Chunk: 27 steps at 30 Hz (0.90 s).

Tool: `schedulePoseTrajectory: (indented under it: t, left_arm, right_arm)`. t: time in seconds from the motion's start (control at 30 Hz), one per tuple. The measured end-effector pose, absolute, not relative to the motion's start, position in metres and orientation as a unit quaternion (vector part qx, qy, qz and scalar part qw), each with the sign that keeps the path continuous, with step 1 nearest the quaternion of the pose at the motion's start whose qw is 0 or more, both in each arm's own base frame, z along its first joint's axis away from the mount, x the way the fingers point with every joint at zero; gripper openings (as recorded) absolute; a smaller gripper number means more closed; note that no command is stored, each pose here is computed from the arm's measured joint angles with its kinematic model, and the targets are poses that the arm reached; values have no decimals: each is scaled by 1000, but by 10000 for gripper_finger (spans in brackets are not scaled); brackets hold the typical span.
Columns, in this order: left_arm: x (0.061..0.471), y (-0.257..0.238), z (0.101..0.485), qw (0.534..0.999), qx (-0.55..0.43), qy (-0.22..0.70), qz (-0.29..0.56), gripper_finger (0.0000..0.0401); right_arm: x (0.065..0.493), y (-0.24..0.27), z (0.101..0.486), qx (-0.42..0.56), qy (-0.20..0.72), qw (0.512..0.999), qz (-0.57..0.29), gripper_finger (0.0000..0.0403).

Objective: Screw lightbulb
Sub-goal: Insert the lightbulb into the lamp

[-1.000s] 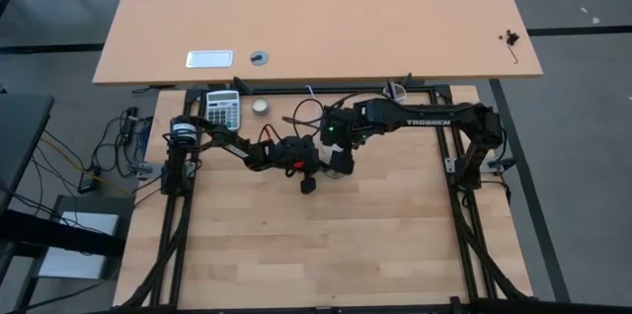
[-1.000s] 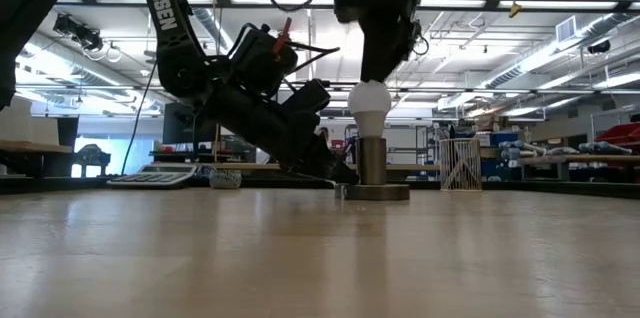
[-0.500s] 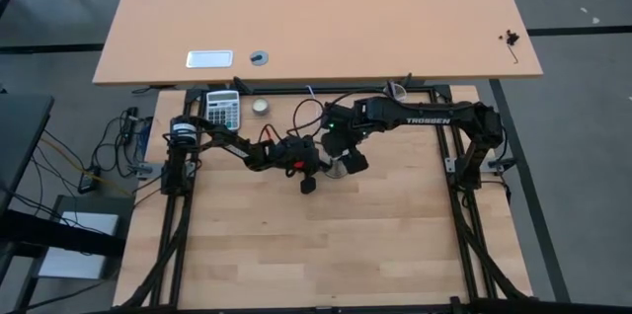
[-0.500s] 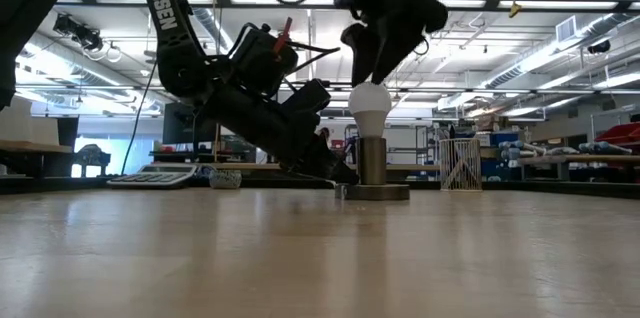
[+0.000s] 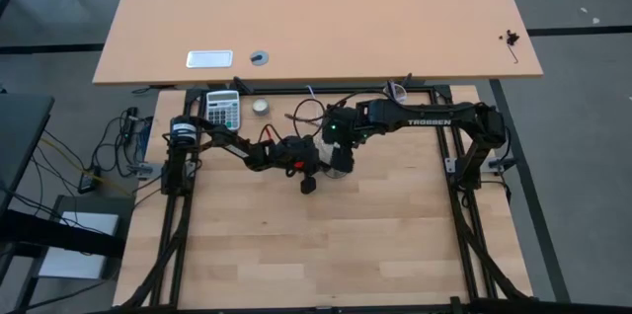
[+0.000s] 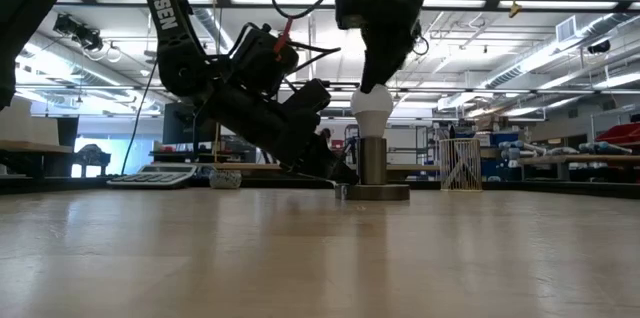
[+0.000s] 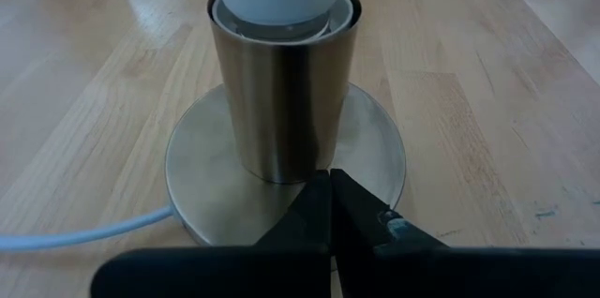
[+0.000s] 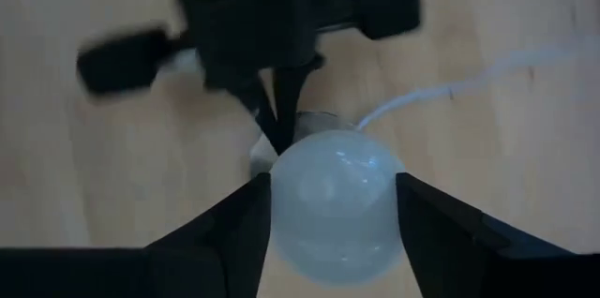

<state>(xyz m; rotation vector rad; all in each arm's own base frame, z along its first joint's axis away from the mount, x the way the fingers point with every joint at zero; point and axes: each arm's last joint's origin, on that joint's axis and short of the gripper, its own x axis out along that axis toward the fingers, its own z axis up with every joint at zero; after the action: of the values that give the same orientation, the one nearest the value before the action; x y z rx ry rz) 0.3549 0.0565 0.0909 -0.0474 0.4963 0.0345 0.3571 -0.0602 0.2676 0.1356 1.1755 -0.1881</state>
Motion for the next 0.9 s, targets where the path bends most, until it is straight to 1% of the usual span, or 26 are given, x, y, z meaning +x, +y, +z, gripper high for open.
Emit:
schedulePoseTrajectory:
  t: [0.07,0.13,0.3,0.4,0.5,0.63,0.7,0.77,0.9]
  left_arm:
    - [355,57,91,969,-24,246,17,2]
    - [355,57,91,969,-23,246,17,2]
    - [355,57,91,969,-24,246,17,2]
    - [355,57,91,969,-24,246,17,2]
    - [355,57,91,969,-24,246,17,2]
    - [355,57,91,969,-24,246,17,2]
    - [355,57,91,969,-24,246,17,2]
    - [355,57,91,969,-24,246,17,2]
    - [355,57,91,969,-24,246,17,2]
  right_arm:
    - [357,-58,266,132,544,817,-135,219]
    - [358,-57,266,166,538,812,-157,222]
    - [361,-53,277,140,536,822,-135,244]
    - [363,-53,291,100,535,833,-98,263]
    - [363,-52,303,16,533,845,-44,281]
    - [361,-50,302,-97,544,833,32,292]
    - [361,-50,298,-136,547,824,59,292]
    - [361,-52,292,-153,555,814,75,290]
    - [361,-56,283,-158,562,808,78,282]
